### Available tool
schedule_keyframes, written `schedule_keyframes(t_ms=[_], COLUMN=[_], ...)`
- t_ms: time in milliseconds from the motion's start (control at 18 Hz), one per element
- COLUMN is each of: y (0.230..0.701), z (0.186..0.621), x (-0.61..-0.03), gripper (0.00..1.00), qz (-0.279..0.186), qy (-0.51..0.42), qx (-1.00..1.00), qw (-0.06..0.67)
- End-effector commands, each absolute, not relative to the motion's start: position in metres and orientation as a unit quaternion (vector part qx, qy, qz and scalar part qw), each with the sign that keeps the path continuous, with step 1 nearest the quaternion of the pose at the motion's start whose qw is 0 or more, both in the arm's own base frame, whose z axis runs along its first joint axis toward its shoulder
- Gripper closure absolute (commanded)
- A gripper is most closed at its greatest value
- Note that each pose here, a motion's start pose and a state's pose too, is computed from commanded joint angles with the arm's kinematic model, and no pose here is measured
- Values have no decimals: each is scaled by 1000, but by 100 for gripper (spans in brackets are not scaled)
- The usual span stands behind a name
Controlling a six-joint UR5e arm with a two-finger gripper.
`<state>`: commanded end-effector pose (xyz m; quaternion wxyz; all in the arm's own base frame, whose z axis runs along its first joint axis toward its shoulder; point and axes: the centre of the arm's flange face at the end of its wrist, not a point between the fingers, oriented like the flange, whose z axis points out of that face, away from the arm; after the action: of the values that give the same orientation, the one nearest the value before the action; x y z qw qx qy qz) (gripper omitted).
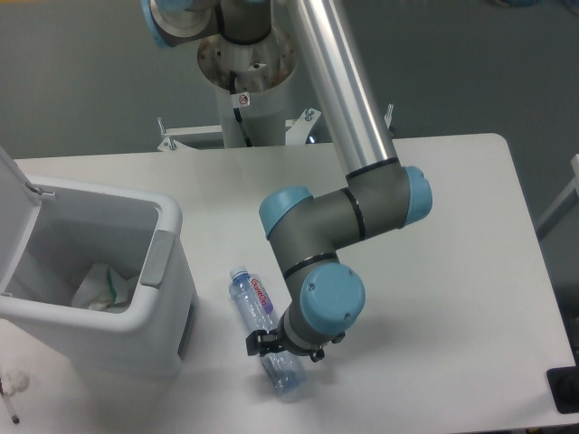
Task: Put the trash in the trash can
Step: 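Move the gripper back and lower it onto the clear water bottle, then close the gripper around the water bottle and lift it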
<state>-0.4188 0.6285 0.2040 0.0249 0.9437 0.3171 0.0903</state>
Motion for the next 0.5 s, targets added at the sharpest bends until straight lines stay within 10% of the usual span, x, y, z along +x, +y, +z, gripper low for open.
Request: schedule_keyframes(t_ms=[111,389,500], y=[633,637,637], z=[196,203,222], x=[-425,-419,-417], gripper=[6,68,75], qz=[85,82,79], qy=[328,327,331], qx=[940,941,940], qw=[28,24,10])
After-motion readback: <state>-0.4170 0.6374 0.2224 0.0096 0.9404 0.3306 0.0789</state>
